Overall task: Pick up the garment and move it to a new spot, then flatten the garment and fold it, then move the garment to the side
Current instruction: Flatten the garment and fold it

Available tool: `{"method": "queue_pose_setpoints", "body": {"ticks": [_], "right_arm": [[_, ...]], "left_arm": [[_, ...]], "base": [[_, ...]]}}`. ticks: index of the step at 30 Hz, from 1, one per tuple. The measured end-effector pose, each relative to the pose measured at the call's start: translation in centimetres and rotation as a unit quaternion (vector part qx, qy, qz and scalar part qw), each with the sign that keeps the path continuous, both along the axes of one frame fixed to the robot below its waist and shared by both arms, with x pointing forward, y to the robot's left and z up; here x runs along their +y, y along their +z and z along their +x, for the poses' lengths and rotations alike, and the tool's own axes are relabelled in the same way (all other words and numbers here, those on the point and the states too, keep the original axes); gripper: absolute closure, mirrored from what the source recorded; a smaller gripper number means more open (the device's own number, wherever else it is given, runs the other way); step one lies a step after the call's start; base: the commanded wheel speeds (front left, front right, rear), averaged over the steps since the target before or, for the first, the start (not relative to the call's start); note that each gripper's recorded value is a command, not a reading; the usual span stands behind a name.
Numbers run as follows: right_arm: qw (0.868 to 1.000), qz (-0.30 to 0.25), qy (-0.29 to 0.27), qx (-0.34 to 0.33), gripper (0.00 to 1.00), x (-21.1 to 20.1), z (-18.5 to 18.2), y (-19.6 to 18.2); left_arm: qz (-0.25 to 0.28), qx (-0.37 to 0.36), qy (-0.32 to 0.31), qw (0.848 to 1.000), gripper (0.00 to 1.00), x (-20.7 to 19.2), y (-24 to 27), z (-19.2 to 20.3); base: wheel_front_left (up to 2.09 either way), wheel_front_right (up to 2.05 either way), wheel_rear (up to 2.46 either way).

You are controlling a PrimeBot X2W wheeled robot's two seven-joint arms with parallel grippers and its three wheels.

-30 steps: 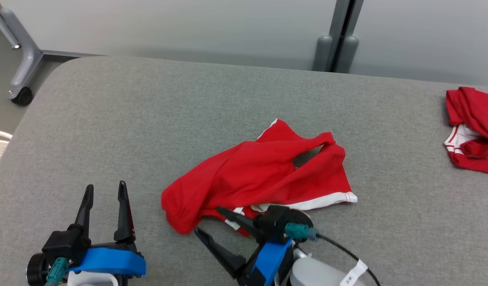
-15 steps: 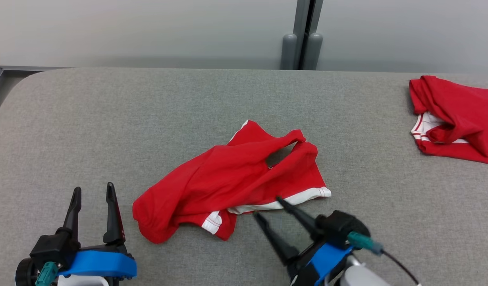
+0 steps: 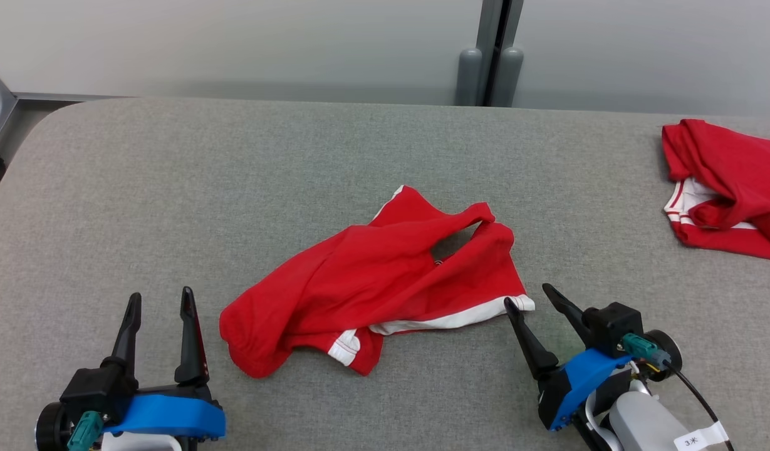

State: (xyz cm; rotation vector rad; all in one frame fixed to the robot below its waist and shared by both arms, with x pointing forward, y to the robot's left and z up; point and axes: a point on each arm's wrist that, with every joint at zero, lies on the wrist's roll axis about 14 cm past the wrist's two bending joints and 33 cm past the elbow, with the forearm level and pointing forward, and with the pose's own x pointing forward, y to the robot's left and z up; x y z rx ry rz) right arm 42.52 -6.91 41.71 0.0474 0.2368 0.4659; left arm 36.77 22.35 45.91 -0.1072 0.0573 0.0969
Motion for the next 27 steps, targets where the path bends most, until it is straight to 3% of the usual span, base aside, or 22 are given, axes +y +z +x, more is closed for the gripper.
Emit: {"method": "queue_pose_setpoints", "body": {"ticks": [7, 8, 9, 10, 17, 27], "right_arm": [[0.999, -0.017, 0.001, 0.049, 0.0, 0.2, -0.3, -3.1], [0.999, -0.014, 0.002, 0.052, 0.58, 0.3, -0.3, -3.2], [0.998, -0.014, 0.003, 0.055, 0.89, 0.5, -0.3, -3.3], [0.998, -0.014, 0.004, 0.056, 1.0, 0.6, -0.2, -3.4], [0.999, 0.022, -0.032, 0.024, 1.0, -0.9, 0.4, -0.9], [0.994, 0.034, -0.097, 0.027, 1.0, -5.9, -4.9, -1.2]], "left_arm": [[-0.001, 0.008, 0.009, 1.0, 0.0, 0.4, -0.5, -0.3], [-0.001, 0.009, 0.009, 1.0, 0.0, 0.5, -0.6, -0.2], [-0.001, 0.01, 0.009, 1.0, 0.0, 0.5, -0.6, -0.2], [-0.002, 0.011, 0.009, 1.0, 0.0, 0.4, -0.7, -0.2], [-0.004, 0.011, 0.003, 1.0, 0.0, 0.1, -0.7, 0.1], [-0.009, -0.001, -0.02, 1.0, 0.0, -1.4, 0.0, 0.4]], "base": [[0.0, 0.0, 0.0], [0.0, 0.0, 0.0], [0.0, 0.0, 0.0], [0.0, 0.0, 0.0], [0.0, 0.0, 0.0], [0.0, 0.0, 0.0]]}}
